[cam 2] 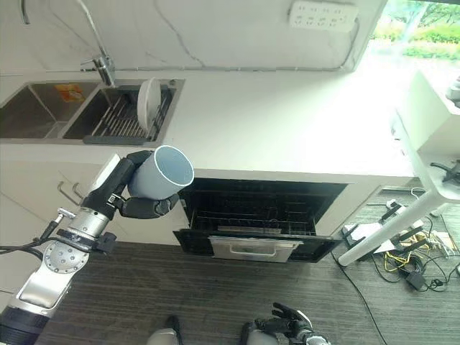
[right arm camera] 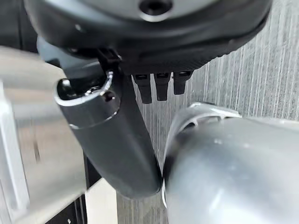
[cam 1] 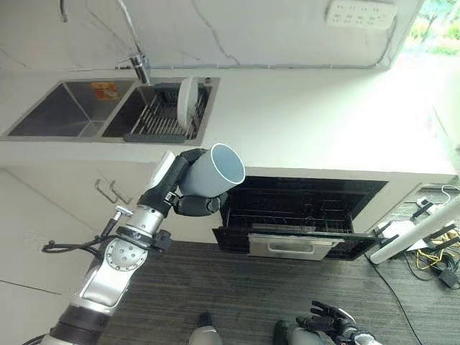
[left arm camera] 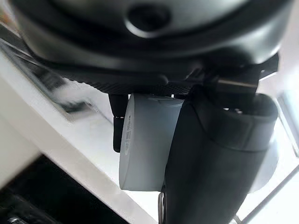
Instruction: Place the dishes in the dishwasher.
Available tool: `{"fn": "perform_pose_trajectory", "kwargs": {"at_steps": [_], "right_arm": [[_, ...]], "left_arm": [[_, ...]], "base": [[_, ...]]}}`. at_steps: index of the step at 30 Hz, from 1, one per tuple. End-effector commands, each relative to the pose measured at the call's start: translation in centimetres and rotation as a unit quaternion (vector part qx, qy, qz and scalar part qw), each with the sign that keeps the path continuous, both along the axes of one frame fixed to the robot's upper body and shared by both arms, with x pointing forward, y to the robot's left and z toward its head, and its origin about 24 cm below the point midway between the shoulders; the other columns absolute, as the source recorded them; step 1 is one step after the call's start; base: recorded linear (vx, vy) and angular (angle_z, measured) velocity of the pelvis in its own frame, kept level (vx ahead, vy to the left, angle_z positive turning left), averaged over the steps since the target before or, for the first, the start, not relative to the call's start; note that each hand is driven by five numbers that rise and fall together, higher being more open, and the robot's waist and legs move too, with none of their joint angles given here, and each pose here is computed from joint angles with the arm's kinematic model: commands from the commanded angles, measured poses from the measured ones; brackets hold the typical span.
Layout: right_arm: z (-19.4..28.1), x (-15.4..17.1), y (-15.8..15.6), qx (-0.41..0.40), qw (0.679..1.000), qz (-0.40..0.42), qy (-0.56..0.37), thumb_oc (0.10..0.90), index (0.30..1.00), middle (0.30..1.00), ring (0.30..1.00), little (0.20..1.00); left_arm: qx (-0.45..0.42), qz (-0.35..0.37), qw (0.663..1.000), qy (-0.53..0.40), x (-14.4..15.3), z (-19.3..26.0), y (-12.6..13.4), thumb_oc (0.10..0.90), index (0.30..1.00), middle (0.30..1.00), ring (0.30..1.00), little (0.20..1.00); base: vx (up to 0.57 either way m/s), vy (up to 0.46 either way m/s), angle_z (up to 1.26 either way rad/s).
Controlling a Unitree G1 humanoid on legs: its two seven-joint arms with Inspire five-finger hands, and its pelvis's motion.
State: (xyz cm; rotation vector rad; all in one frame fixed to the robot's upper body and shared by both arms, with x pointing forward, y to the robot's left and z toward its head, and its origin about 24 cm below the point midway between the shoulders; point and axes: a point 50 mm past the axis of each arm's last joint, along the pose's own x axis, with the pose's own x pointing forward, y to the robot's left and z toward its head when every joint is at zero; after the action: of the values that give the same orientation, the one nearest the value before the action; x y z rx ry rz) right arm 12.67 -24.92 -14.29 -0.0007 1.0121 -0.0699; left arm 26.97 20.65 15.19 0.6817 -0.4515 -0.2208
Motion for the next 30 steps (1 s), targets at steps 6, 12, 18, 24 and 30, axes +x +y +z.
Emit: {"fn": "perform_pose_trajectory", "kwargs": {"at_steps": [6,12,18,24,30], "right_arm": [[0.5,1.8,1.4,0.02,0.999,0.02,-0.042,0.8,0.9,0.9,0.9,0.9],[2.1,3.1,3.5,0.082,0.991,0.03,-0.099,0.8,0.9,0.9,0.9,0.9],[4.9,4.2,4.6,0.12,0.977,0.082,-0.154,0.8,0.9,0.9,0.9,0.9],[9.8,5.4,4.7,0.188,0.94,0.148,-0.242,0.8,0.9,0.9,0.9,0.9],[16.1,6.2,5.4,0.273,0.862,0.244,-0.35,0.8,0.9,0.9,0.9,0.9]], "left_arm": [[-0.04,-0.031,0.988,-0.145,0.4,6.3,-0.9,0.4,0.3,0.3,0.3,0.3],[-0.103,0.009,0.992,-0.078,1.2,2.7,-0.5,0.4,0.3,0.3,0.3,0.3],[-0.11,0.055,0.991,-0.059,1.4,0.2,0.2,0.4,0.3,0.3,0.3,0.3],[-0.113,0.085,0.989,-0.051,1.8,-1.7,0.9,0.4,0.3,0.3,0.3,0.3],[-0.145,0.11,0.981,-0.067,1.1,-2.9,2.0,0.4,0.3,0.3,0.3,0.3]], "base": [[0.09,0.151,-0.02],[0.0,-0.002,-0.12],[-0.02,0.009,-0.21],[-0.02,0.028,-0.6],[-0.01,0.051,-0.64]]}}
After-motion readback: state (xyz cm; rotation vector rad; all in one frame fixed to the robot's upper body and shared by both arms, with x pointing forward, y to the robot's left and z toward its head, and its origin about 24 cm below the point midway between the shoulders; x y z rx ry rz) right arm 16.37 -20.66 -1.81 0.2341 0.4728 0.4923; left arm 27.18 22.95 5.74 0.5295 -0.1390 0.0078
